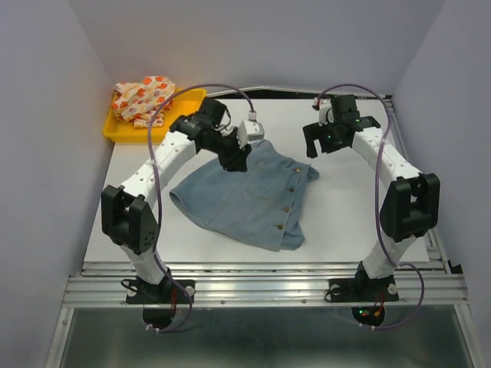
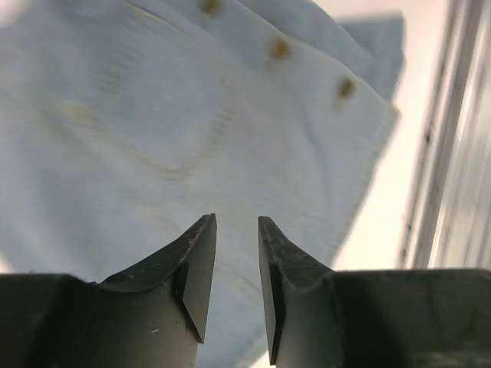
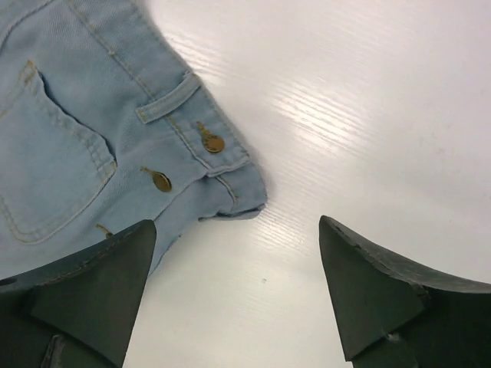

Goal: Fold and stack the skirts
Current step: Flatten the skirt out

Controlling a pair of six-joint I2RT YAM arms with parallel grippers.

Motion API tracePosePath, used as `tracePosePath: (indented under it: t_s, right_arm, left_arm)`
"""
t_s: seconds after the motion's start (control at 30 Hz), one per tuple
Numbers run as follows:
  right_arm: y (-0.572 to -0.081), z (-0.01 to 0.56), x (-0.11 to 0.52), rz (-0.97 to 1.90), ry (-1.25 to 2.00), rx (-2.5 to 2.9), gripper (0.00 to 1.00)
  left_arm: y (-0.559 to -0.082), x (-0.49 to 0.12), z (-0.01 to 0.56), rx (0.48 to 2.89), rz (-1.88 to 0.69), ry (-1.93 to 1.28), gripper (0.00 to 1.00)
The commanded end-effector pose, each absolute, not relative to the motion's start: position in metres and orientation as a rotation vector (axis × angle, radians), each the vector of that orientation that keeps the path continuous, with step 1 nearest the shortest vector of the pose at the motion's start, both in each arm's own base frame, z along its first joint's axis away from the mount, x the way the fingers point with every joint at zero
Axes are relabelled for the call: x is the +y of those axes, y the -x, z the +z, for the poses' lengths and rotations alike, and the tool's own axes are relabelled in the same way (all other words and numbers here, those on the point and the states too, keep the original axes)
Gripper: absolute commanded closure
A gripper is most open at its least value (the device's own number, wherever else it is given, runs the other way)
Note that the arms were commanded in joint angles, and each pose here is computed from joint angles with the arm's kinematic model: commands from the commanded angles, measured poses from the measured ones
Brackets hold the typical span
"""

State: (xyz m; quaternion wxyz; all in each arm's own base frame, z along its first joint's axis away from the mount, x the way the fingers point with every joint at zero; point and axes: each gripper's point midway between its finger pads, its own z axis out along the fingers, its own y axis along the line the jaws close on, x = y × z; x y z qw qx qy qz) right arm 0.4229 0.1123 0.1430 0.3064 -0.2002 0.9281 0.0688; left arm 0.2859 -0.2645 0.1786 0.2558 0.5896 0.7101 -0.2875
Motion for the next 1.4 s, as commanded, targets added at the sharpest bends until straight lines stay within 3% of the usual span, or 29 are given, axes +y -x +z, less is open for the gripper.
tracePosePath:
  t_s: [0.0,0.17,0.27,0.47,0.87,1.0,1.03,1.07,1.1,1.13,1.17,1.2,1.37]
  right_arm:
    - [-0.429,0.169,0.098,0.345,0.287,2.456,0.09]
    - [-0.424,0.134,0.084,0.506,0.161,2.561,0.14]
    - [-0.429,0.108,0.074,0.584,0.014,2.611,0.22]
    - [-0.419,0.067,0.091,0.786,-0.082,2.711,0.28]
    - [-0.376,0.02,0.113,1.038,-0.227,2.866,0.31]
    - [-0.384,0.03,0.128,1.22,-0.21,2.816,0.52]
    - [-0.388,0.033,0.13,1.236,-0.203,2.803,0.58]
    - [-0.396,0.042,0.132,1.263,-0.165,2.767,0.76]
    - [-0.4,0.048,0.133,1.265,-0.144,2.752,0.86]
    - [-0.405,0.054,0.133,1.261,-0.125,2.737,0.95]
    - [-0.413,0.061,0.128,1.237,-0.105,2.712,0.99]
    - [-0.426,0.074,0.125,1.197,-0.065,2.672,0.99]
    - [-0.487,0.14,0.09,0.801,0.109,2.484,0.99]
  left_arm:
    - [-0.358,-0.257,0.224,1.968,-0.828,-1.279,0.54]
    - [-0.44,-0.26,0.223,1.982,-0.614,-1.111,0.48]
    - [-0.491,-0.262,0.207,2.016,-0.487,-0.977,0.47]
    - [-0.543,-0.282,0.175,2.039,-0.479,-0.902,0.48]
    - [-0.533,-0.316,0.08,2.135,-0.572,-1.012,0.46]
    - [-0.514,-0.327,0.059,2.173,-0.662,-1.078,0.48]
    - [-0.505,-0.326,0.054,2.196,-0.677,-1.109,0.5]
    - [-0.502,-0.329,0.056,2.188,-0.705,-1.131,0.52]
    - [-0.498,-0.329,0.057,2.19,-0.717,-1.144,0.57]
    - [-0.497,-0.327,0.059,2.191,-0.718,-1.15,0.78]
    - [-0.497,-0.324,0.063,2.183,-0.711,-1.162,0.89]
    - [-0.498,-0.323,0.077,2.152,-0.706,-1.16,1.0]
    - [-0.523,-0.297,0.174,1.94,-0.641,-1.066,1.0]
